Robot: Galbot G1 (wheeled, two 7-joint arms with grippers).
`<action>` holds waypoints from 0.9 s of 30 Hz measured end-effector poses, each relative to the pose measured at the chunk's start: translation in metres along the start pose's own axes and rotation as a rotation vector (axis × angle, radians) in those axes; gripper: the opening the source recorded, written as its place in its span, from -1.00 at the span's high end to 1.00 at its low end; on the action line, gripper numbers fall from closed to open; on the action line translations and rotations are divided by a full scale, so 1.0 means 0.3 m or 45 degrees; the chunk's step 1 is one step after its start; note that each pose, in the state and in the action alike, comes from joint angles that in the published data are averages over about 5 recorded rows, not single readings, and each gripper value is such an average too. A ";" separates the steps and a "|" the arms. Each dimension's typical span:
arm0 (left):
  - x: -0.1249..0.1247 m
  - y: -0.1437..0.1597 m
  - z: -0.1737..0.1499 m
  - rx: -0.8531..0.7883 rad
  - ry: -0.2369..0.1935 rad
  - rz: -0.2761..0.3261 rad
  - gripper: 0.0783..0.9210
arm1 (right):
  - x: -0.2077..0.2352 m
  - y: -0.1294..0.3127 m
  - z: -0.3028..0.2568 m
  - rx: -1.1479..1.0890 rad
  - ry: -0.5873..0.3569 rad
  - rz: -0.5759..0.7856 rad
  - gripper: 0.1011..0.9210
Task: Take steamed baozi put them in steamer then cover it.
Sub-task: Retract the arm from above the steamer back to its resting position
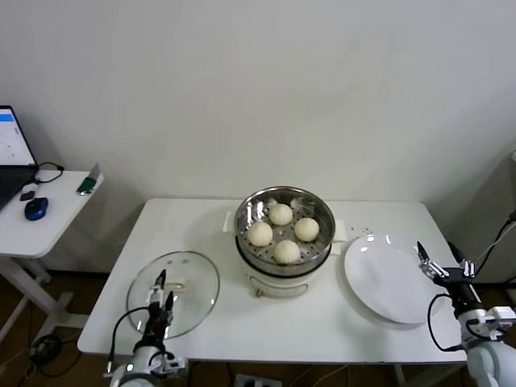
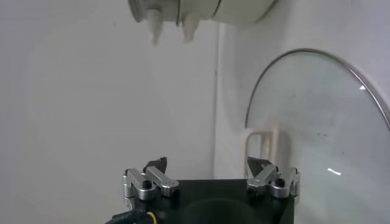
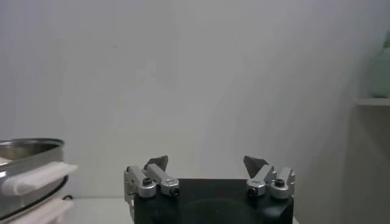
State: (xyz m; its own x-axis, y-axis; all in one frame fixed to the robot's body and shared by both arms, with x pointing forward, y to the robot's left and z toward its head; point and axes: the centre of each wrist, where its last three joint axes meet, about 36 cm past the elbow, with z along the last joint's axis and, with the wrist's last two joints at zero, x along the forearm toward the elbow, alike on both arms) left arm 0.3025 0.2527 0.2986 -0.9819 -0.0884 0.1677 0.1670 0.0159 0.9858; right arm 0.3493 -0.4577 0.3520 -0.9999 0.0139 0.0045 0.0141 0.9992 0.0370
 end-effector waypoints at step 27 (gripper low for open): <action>-0.228 -0.080 -0.016 -0.041 0.069 -0.049 -0.75 | 0.060 -0.069 0.056 0.052 0.025 0.067 -0.76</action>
State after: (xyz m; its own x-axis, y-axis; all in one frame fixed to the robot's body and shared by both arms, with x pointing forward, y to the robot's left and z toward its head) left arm 0.3661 0.2535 0.2633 -0.9814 -0.1422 0.1287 0.1329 -0.0203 0.9909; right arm 0.3308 -0.4774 0.3347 -0.9975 0.0662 0.0248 0.0662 0.9978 -0.0046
